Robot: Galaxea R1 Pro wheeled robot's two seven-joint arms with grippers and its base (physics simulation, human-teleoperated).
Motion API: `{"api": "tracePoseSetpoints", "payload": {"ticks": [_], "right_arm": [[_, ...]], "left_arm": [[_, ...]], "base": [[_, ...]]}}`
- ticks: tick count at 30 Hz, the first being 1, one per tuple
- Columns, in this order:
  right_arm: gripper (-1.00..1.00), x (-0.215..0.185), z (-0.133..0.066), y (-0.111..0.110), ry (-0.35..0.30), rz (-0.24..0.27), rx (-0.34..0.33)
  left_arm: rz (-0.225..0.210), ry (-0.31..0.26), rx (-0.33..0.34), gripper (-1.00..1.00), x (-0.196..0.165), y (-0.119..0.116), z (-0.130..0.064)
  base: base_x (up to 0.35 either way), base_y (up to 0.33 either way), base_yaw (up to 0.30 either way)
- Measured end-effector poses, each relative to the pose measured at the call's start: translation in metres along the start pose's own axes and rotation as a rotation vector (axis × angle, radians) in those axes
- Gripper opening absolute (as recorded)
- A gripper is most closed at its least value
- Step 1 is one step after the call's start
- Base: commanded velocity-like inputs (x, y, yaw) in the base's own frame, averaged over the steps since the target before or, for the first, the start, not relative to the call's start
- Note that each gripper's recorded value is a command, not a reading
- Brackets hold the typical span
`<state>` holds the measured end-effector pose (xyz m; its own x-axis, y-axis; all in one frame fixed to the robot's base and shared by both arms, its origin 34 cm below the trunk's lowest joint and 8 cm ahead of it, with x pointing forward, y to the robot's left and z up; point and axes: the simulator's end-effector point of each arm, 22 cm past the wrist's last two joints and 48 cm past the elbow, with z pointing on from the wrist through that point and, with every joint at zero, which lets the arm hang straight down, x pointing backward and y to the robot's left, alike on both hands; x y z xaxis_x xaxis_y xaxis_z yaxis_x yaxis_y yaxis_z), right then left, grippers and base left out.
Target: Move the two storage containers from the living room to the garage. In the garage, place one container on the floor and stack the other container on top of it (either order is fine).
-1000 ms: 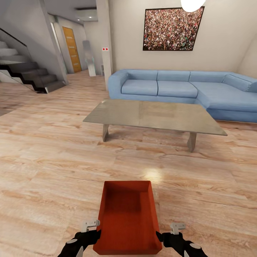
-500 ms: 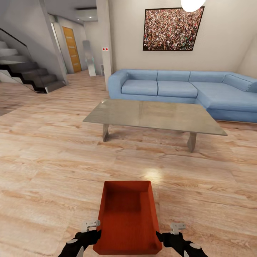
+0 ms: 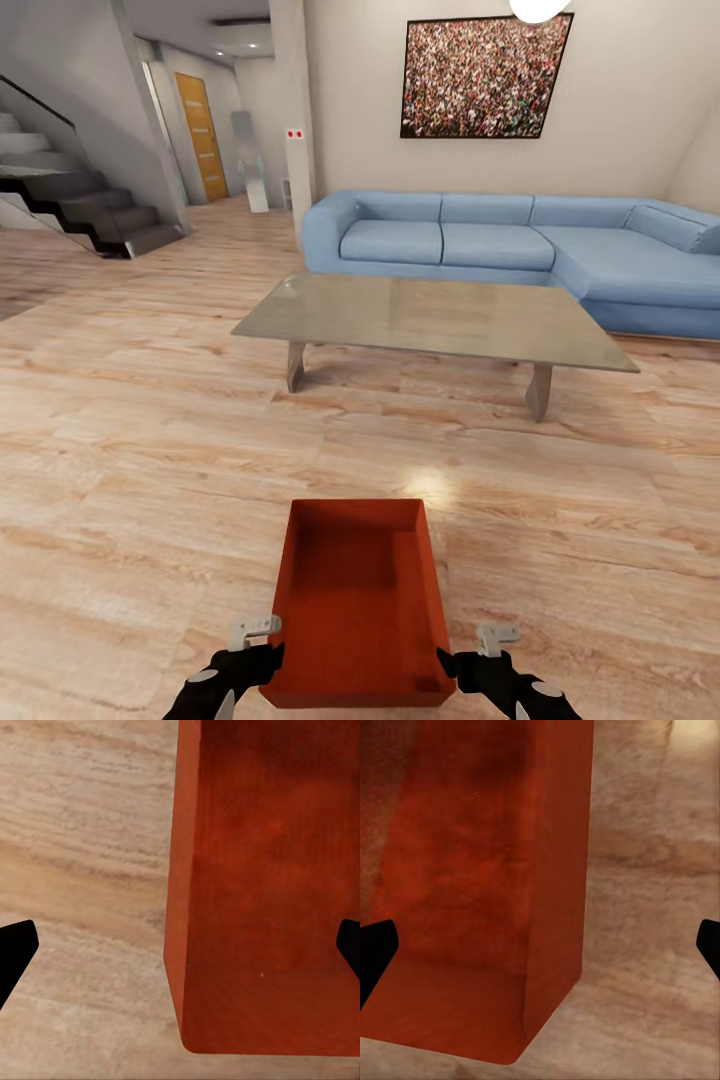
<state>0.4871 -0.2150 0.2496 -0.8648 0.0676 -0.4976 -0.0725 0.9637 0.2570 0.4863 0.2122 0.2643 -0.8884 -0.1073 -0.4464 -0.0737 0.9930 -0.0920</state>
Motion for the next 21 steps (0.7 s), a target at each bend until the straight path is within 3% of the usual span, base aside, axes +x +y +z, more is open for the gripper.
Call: {"api": "tracePoseSetpoints", "payload": {"ticks": [6,17,21], "right_arm": [[1.00,0.0094,0.0094,-0.0032,0.000,0.000,0.000],[1.00,0.0094,0.0094,-0.0032,0.000,0.000,0.000],[1.00,0.0092,0.0093,-0.0031,-0.001,0.000,0.000]], "left_arm": [[-0.001,0.000,0.003,1.00,0.0090,-0.0001,0.0104],[-0.003,-0.010,0.005,1.00,0.0067,-0.0005,0.0103],[-0.003,-0.010,0.005,1.00,0.0065,-0.0006,0.0101]], "base": [[0.000,0.000,0.000],[0.001,0.000,0.000],[0.172,0.000,0.000]]}}
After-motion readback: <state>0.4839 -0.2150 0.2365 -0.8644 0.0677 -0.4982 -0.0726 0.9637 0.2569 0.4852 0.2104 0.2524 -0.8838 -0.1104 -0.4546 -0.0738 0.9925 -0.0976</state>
